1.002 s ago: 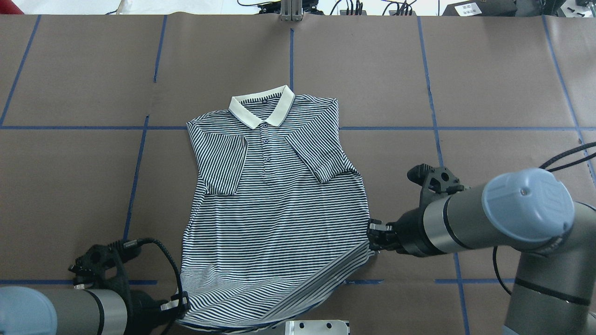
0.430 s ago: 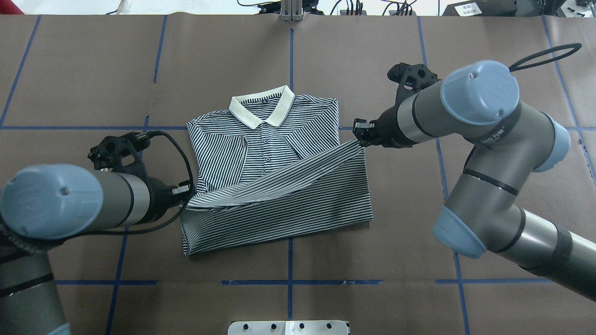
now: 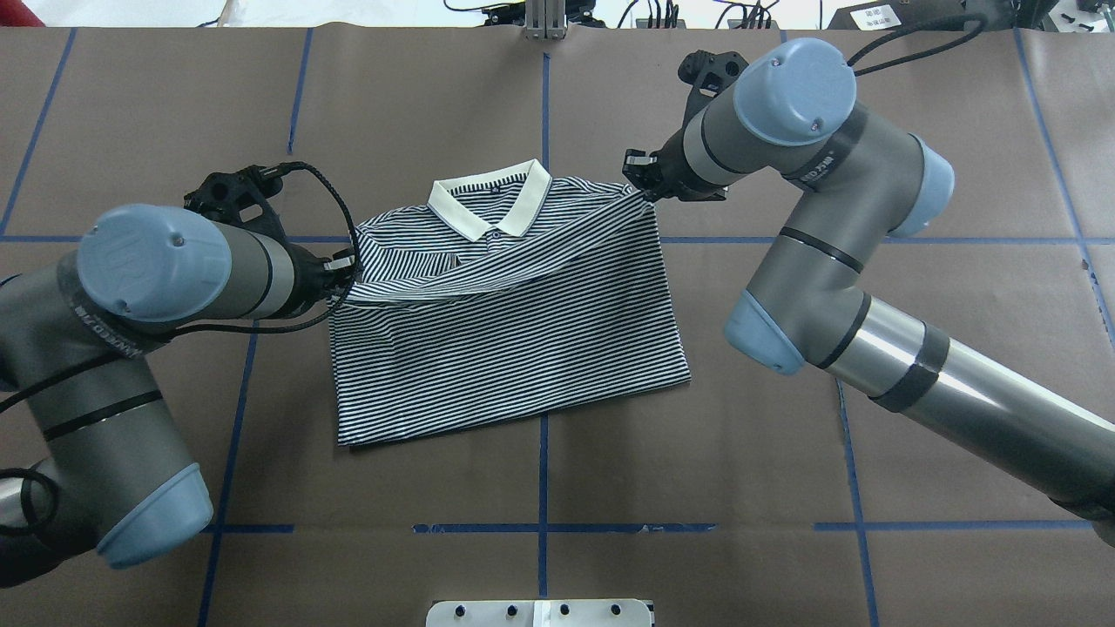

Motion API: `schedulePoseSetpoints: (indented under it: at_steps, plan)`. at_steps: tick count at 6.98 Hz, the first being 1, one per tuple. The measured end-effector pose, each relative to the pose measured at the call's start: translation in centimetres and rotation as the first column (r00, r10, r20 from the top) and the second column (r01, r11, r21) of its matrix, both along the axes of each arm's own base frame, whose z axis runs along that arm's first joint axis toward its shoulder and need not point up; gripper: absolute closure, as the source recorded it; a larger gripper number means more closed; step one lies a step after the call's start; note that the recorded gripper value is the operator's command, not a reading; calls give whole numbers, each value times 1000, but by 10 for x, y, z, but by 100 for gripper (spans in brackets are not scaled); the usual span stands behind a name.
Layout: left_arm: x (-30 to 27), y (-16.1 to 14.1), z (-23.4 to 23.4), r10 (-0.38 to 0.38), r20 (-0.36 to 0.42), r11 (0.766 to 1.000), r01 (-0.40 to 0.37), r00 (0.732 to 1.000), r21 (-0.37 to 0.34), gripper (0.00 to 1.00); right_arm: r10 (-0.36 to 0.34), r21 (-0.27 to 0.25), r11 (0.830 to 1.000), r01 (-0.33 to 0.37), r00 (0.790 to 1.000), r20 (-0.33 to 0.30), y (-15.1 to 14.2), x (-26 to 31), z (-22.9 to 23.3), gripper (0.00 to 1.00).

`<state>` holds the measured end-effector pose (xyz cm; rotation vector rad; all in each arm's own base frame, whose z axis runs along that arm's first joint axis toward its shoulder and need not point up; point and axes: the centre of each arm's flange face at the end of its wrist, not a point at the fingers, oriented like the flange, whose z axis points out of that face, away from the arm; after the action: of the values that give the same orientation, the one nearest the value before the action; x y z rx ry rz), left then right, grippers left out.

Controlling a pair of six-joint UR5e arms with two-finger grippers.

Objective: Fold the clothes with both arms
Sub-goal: 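Lift the hem with both grippers and fold it toward the collar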

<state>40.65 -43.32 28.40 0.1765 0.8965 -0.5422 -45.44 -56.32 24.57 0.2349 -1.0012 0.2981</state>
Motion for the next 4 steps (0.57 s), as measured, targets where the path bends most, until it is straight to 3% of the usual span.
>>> schedulePoseSetpoints:
  at_steps: [2,4]
  plan:
    - [16,-45,38,-39,-15,999,39,999,7,100,26,23,999,-26,999,20,-37,-14,27,100]
    - [21,-73,74,-61,-16,998,61,998,17,100,44,17,999,-45,999,14,-55,-14,36,100]
